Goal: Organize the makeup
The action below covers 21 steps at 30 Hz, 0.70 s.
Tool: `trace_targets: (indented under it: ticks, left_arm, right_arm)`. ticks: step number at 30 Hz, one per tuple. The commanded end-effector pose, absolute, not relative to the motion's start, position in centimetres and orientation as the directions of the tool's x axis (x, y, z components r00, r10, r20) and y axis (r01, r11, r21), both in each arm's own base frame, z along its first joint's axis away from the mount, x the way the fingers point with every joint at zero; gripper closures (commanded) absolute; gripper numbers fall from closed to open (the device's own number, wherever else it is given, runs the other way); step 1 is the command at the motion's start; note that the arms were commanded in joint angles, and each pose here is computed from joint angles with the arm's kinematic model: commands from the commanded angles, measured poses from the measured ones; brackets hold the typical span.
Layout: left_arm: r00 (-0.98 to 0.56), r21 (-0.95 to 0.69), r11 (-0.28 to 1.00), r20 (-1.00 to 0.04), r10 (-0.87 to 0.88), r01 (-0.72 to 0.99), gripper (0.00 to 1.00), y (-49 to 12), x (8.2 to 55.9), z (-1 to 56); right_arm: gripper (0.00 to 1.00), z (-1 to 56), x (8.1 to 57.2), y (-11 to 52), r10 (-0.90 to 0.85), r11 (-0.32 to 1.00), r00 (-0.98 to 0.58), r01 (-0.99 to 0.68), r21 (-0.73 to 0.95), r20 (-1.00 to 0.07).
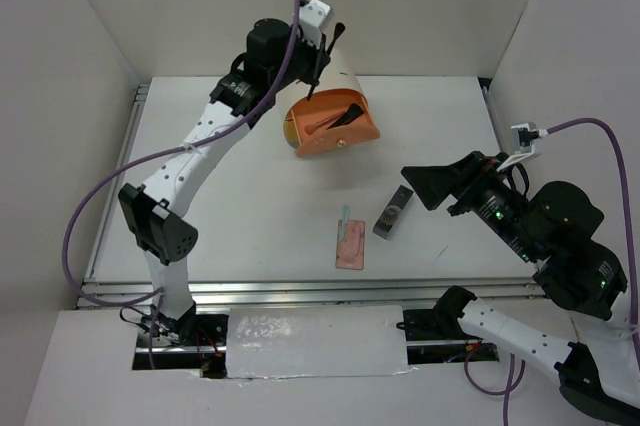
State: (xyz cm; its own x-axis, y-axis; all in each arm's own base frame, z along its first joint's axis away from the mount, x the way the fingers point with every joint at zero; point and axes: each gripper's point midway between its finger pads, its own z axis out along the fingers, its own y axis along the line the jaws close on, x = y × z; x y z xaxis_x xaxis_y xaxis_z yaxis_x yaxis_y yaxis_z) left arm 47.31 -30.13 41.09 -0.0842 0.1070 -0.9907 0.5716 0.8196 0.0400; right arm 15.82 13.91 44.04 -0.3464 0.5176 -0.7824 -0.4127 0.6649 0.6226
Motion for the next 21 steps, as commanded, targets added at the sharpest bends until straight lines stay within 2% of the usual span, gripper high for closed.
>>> trace_targets:
  ticks: [1,5,12,14,17,18,19,21]
  left_arm:
    - [-0.002,0.142,0.734,-0.981,0.192,0.664,1.0,-32.5,48.0,39.7]
    - [0.025,0.181,0.724,-0.975,0.221,0.666,1.0,-33.3,48.9,38.2]
    - [-0.029,0.164,0.685,-0.965,0.261,0.71,1.0,-33.8,47.7,34.8]
    - [-0.054,0.149,0.678,-0.962,0.268,0.72,0.96,-33.7,47.1,33.9]
    - [-0.071,0.141,0.663,-0.957,0.281,0.735,0.76,-33.6,46.3,33.1]
    - [-0.079,0.135,0.662,-0.956,0.283,0.737,0.57,-33.5,46.1,32.8]
    - [-0.084,0.135,0.673,-0.956,0.282,0.728,0.46,-33.3,46.2,32.8]
    - [-0.09,0.125,0.683,-0.958,0.271,0.719,0.33,-33.0,45.9,33.0]
  right_arm:
    - [0.03,46.1,15.4,12.8,0.542,0.663,-0.29,-0.429,0.613,-0.789]
    - [0.03,46.2,15.5,12.3,0.528,0.687,-0.277,-0.417,0.595,-0.803]
    - [0.03,45.8,16.3,12.3,0.523,0.707,-0.268,-0.393,0.587,-0.809]
    - [0.03,45.8,16.5,12.6,0.523,0.707,-0.268,-0.394,0.587,-0.809]
    - [0.03,45.8,16.8,13.0,0.525,0.702,-0.27,-0.398,0.59,-0.807]
    - [0.03,45.6,17.0,13.2,0.523,0.703,-0.274,-0.397,0.591,-0.807]
    - [0.03,45.8,17.0,13.3,0.527,0.697,-0.271,-0.404,0.592,-0.805]
    - [0.03,45.6,17.3,13.7,0.525,0.697,-0.279,-0.402,0.594,-0.804]
